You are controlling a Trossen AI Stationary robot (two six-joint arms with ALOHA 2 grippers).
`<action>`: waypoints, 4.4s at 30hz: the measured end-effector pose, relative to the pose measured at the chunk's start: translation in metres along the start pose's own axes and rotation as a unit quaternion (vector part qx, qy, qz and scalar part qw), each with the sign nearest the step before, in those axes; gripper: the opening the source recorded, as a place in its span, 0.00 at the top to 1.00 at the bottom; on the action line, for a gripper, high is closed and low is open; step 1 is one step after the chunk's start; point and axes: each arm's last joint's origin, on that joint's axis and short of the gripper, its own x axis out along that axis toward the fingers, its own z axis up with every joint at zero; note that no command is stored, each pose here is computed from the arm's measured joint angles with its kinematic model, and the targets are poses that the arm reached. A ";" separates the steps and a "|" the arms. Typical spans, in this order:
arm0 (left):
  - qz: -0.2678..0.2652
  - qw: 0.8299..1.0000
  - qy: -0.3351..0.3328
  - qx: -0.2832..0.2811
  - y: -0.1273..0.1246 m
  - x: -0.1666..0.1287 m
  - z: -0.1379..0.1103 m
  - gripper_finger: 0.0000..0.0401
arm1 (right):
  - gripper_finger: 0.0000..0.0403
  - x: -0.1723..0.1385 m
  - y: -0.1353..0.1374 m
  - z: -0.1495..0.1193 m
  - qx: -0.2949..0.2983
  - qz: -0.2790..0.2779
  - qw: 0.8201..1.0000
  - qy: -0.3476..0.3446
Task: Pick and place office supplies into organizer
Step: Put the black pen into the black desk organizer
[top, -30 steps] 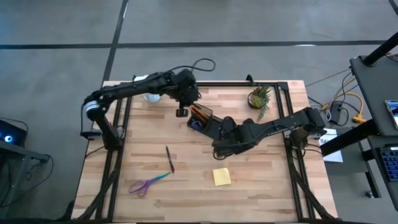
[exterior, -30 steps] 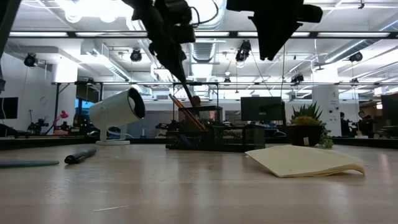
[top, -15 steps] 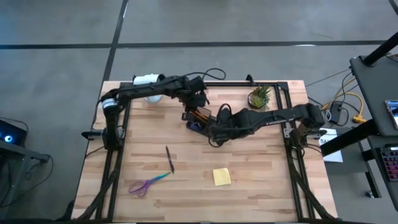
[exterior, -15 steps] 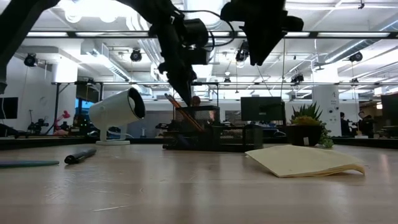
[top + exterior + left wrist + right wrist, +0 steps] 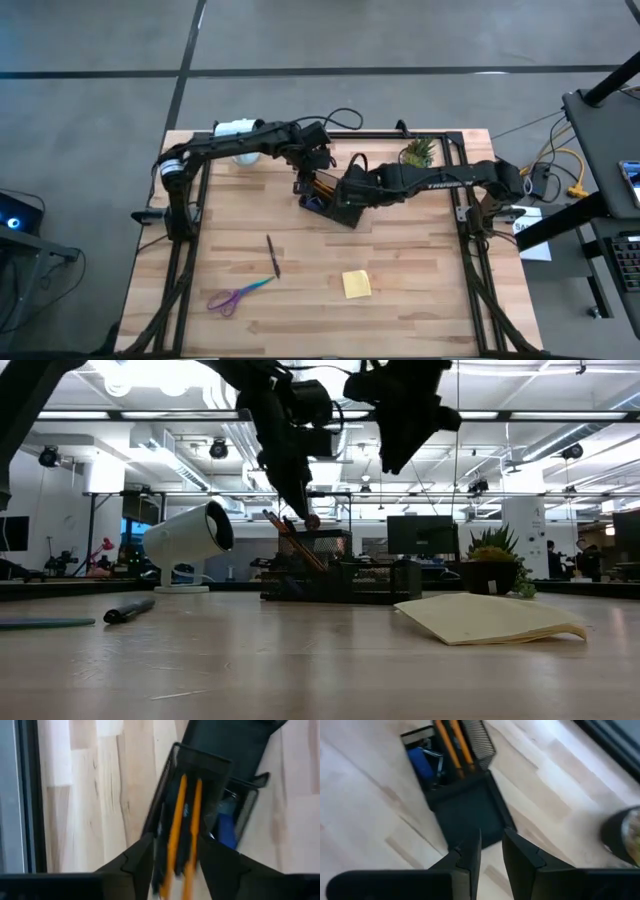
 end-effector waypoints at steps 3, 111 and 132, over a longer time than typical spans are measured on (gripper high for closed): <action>-0.002 1.000 0.000 -0.018 -0.007 -0.024 -0.006 0.61 | 0.83 0.004 -0.001 0.005 -0.021 0.028 0.999 0.005; 0.030 0.983 -0.107 0.147 -0.150 0.011 -0.114 0.98 | 0.61 0.046 0.085 -0.032 -0.253 0.254 0.933 -0.033; 0.042 0.979 -0.134 0.145 -0.149 0.009 -0.109 0.98 | 0.61 0.050 0.077 -0.032 -0.214 0.143 0.964 -0.065</action>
